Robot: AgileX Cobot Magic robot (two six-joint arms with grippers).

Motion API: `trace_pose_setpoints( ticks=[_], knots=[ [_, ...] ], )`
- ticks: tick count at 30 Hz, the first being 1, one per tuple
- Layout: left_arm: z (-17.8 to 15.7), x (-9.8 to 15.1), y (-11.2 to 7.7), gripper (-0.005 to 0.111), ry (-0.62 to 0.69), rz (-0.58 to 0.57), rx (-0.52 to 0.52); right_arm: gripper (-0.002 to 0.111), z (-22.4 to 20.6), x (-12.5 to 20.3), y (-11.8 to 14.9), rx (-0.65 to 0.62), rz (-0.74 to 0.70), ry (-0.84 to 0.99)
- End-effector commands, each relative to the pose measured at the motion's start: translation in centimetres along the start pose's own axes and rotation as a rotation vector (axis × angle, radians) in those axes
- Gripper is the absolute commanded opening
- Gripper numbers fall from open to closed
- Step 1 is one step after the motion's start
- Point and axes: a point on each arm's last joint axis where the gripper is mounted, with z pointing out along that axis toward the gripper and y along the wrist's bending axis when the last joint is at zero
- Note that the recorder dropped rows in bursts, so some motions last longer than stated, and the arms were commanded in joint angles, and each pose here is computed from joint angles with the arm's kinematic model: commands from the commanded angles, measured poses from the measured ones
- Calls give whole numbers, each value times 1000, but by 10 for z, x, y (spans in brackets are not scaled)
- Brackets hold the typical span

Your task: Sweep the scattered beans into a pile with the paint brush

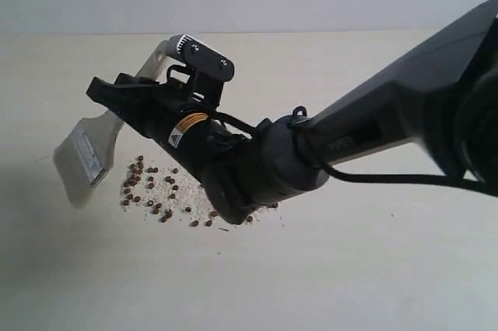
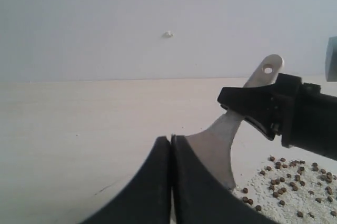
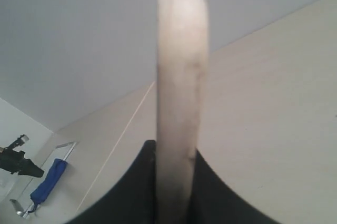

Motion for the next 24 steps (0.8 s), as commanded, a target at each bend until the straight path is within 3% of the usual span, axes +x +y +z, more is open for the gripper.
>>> trace_pose_setpoints(
  ticks=[1, 13, 22, 24],
  knots=[
    [0, 1, 0, 0, -2, 8, -1, 0, 7, 10, 8, -5, 45, -17],
    [0, 1, 0, 0, -2, 8, -1, 0, 2, 26, 24, 247, -320, -64],
    [0, 1, 0, 0, -2, 8, -1, 0, -6, 14, 16, 463, -294, -61],
    [0, 1, 0, 0, -2, 8, -1, 0, -8, 6, 22, 477, -381, -58]
  ],
)
